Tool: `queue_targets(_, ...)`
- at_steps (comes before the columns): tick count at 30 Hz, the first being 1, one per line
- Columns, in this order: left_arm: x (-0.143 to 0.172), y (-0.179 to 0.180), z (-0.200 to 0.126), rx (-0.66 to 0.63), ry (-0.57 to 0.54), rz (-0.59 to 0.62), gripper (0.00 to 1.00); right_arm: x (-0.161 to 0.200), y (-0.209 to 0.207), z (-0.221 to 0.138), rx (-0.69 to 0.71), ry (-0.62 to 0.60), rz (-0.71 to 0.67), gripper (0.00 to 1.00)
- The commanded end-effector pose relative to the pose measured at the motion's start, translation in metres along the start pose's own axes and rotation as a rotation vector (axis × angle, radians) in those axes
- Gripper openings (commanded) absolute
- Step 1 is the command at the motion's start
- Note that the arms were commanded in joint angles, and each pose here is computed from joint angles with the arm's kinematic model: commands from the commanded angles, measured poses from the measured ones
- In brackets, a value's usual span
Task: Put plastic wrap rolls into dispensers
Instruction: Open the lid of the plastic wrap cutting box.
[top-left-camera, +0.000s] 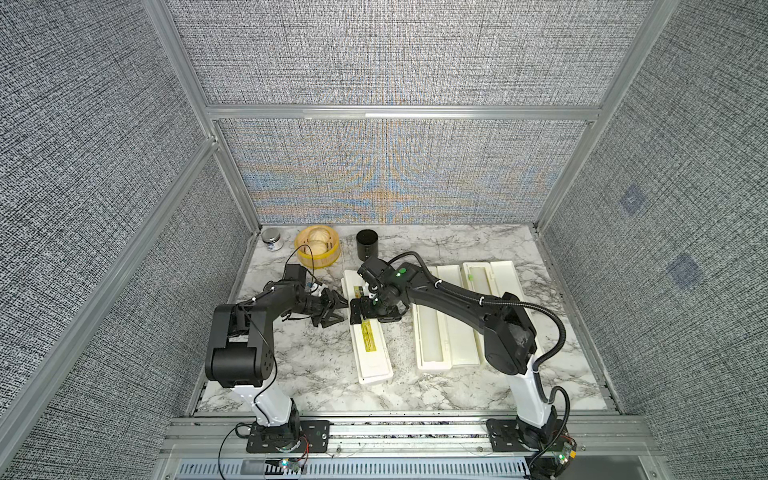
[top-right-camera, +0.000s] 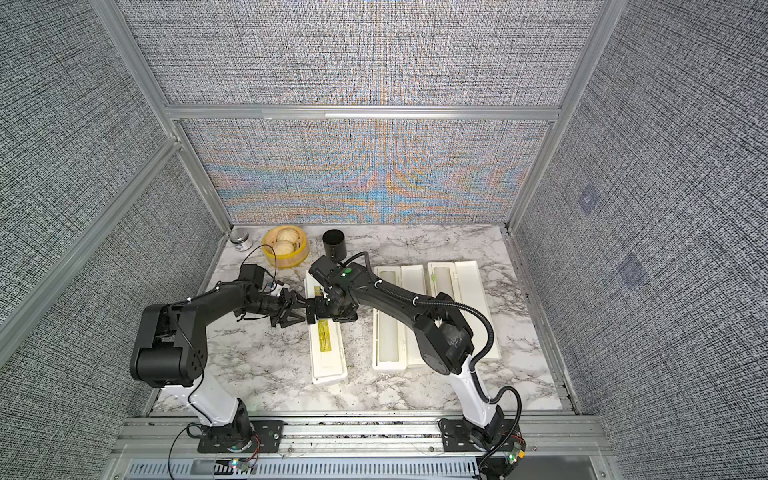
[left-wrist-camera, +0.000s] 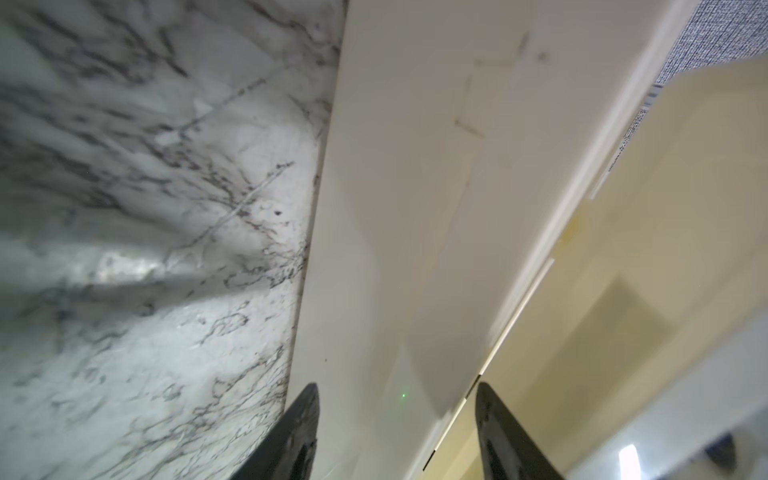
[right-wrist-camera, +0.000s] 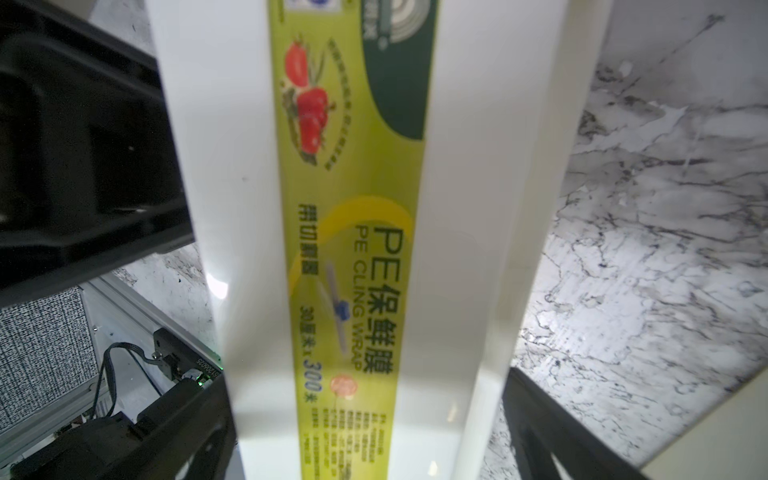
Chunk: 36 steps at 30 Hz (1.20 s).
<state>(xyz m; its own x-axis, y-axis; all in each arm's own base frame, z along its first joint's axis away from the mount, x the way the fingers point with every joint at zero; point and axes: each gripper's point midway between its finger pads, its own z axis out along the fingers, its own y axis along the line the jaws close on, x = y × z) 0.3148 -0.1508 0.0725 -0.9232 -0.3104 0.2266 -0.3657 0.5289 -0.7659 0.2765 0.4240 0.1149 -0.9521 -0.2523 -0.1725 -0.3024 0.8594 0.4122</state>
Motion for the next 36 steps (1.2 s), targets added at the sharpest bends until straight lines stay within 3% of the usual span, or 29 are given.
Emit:
queue_targets(1, 0.000, -0.008, 0.000, 0.026, 0.009, 0.017, 0.59, -0.002, 0.001, -0.006, 0.036, -0.021, -0.060, 0.99)
queue_targets(13, -0.004, -0.011, -0.001, 0.019, 0.007, 0.033, 0.59, 0.016, -0.028, -0.009, 0.235, 0.035, -0.104, 0.97)
queue_targets(18, 0.000, -0.003, 0.002, 0.005, 0.024, 0.029, 0.58, 0.004, -0.021, -0.035, 0.098, -0.049, -0.040, 0.94)
queue_targets(22, 0.003, 0.003, 0.003, -0.011, 0.029, 0.027, 0.58, 0.001, -0.038, -0.052, 0.002, -0.098, 0.045, 0.94)
queue_targets(36, -0.001, 0.008, -0.002, -0.068, -0.001, 0.029, 0.57, 0.010, -0.077, -0.062, 0.008, -0.126, 0.082, 0.93)
